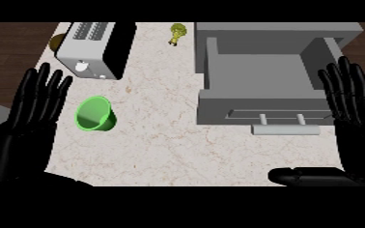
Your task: Pick up the cup, place it into the drawer and close the drawer
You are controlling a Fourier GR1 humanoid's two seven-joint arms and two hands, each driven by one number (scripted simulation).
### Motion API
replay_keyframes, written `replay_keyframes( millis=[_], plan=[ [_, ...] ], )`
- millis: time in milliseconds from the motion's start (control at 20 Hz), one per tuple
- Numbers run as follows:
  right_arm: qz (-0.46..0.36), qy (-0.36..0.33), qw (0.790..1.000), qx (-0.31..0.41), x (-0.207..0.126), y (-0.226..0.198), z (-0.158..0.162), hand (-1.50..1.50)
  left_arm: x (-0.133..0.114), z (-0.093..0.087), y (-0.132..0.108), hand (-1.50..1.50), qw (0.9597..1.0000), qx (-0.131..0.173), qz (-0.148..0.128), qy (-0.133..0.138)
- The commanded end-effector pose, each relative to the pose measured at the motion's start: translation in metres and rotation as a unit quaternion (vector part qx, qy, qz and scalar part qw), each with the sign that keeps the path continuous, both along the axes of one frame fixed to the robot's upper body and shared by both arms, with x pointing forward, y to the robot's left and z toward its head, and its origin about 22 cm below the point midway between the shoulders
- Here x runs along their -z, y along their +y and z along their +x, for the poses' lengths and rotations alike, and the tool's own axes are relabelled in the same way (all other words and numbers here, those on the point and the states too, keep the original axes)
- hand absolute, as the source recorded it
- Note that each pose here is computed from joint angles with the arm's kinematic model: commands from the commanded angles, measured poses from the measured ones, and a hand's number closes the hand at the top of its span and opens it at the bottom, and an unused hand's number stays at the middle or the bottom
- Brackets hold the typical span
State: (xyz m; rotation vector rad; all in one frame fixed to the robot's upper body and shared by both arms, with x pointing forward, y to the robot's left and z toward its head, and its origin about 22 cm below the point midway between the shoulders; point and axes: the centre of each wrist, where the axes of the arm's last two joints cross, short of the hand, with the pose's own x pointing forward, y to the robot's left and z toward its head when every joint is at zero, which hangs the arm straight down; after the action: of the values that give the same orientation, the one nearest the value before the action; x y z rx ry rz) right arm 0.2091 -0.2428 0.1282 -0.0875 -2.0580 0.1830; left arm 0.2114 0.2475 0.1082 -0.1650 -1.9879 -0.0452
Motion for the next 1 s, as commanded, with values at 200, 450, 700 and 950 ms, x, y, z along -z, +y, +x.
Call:
replay_keyframes(
  millis=[200,450,700,950],
  plan=[
    [-0.020,0.023,1.000,-0.005,0.014,-0.006,0.004,-1.50,0.025,0.010,0.026,-1.50,0.9971,0.008,-0.052,0.056],
    [-0.023,0.013,1.000,-0.004,0.007,-0.020,0.015,-1.50,0.065,0.014,0.043,-1.50,0.9953,-0.024,-0.044,0.083],
    [-0.012,0.009,1.000,-0.002,0.020,-0.005,0.028,-1.50,0.084,0.011,0.066,-1.50,0.9917,-0.073,-0.016,0.105],
    [-0.023,0.010,1.000,-0.006,0.014,-0.022,0.013,-1.50,0.126,0.015,0.079,-1.50,0.9871,-0.105,-0.005,0.121]
  ],
)
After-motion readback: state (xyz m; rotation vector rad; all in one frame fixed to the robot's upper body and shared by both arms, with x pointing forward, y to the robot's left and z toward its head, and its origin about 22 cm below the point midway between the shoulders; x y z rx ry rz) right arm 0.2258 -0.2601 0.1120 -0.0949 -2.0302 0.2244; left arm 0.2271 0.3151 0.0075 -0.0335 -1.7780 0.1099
